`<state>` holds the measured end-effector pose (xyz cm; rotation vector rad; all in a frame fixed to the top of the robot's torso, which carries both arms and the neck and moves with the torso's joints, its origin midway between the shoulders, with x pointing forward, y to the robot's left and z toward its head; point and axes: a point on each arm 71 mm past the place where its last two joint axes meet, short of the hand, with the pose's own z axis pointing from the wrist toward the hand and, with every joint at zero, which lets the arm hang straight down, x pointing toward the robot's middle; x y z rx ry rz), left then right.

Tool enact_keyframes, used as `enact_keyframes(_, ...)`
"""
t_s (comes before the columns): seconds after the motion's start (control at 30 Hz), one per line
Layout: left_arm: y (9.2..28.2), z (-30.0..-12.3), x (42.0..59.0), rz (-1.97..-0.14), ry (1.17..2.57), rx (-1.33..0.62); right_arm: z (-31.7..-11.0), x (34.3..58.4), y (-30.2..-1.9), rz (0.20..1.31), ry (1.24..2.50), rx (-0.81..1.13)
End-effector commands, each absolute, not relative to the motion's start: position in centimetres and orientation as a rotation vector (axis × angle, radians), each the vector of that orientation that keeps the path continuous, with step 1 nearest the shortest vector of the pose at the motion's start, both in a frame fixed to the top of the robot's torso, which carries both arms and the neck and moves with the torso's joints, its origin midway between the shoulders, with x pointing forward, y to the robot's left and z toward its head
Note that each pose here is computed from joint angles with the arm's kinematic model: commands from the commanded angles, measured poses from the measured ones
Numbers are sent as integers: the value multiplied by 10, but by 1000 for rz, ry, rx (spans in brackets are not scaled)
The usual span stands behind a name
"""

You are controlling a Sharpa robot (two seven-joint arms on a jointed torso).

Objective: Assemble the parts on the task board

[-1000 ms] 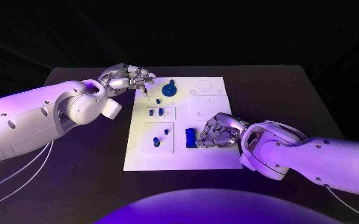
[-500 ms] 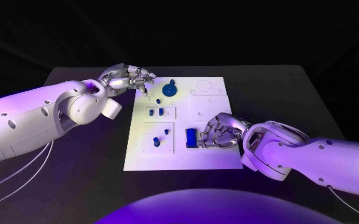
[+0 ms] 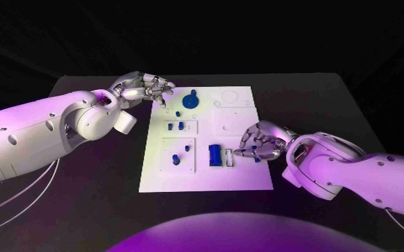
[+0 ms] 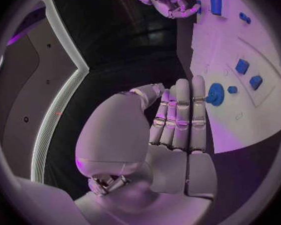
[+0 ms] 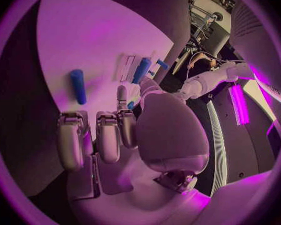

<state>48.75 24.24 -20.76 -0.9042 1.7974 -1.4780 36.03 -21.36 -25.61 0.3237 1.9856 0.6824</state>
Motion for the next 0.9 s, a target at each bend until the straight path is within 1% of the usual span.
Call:
enact_keyframes(0.03, 241, -206, 487, -1496, 1790, -897, -245, 363, -226, 660, 1916, 355)
enact_keyframes(0.23, 240, -206, 487, -1500, 1788, -897, -238, 366, -252, 579, 1871, 342)
enact_keyframes(0.4, 240, -206, 487, -1501, 1788, -896, -246, 361, -264, 517, 1890, 330)
enact_keyframes(0.7, 239, -206, 487, -1503, 1790, -895, -264, 353, -261, 486, 1945, 307)
enact_keyframes(0.9, 239, -206, 487, -1504, 1791, -895, -273, 353, -257, 471, 1977, 292)
